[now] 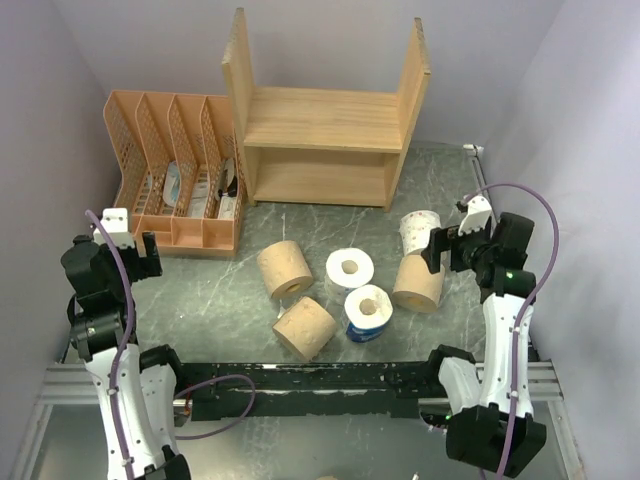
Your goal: Place and organize the paper towels onto the shelf
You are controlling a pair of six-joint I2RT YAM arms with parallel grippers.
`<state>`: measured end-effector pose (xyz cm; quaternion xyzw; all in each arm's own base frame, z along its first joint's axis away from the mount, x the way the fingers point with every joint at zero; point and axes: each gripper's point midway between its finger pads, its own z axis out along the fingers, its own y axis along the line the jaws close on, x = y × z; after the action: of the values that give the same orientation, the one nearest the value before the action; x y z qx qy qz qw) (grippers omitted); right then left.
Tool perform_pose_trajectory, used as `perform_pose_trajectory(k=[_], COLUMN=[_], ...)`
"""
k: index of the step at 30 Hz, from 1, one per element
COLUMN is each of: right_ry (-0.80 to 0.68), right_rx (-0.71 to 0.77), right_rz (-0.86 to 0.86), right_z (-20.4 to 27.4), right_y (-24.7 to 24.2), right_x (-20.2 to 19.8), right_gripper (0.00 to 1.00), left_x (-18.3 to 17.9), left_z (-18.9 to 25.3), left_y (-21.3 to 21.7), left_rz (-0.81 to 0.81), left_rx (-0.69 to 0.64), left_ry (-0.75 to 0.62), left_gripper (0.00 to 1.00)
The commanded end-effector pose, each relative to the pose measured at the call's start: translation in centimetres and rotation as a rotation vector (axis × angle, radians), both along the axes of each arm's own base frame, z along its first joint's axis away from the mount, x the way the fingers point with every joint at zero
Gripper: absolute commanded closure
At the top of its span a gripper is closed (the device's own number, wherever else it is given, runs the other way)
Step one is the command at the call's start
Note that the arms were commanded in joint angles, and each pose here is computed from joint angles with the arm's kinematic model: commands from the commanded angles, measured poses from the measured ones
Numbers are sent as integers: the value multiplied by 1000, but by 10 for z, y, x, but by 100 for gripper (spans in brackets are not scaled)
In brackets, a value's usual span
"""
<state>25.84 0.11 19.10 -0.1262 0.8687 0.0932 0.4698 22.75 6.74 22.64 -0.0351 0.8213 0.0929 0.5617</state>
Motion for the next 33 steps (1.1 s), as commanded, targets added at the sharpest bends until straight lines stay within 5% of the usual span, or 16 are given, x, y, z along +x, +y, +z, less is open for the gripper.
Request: perform_pose_trajectory(k=[1,6,10,20,28,33], right_ry=[-15,43,145,269,28,42], right_rx=[-13,8,-124,-512,-638,-653], right_rz=[107,562,602,881,919,968], right_z=[23,45,34,-29,-20,-31], right_y=[9,57,56,144,205,236], right_x=[0,-38,-30,-38,-16,-23], right_gripper=[0,0,0,0,3,15], left_x=[-2,-3,-3,3,1,2], left_z=[12,13,13,3,6,6], left_y=[1,1,3,8,8,11], left_rz=[14,14,24,41,51,64], left_rx=[15,17,16,-5,3,-1], left_ry=[-47,-49,-50,6,-16,-11], left_gripper=[2,2,3,2,3,3])
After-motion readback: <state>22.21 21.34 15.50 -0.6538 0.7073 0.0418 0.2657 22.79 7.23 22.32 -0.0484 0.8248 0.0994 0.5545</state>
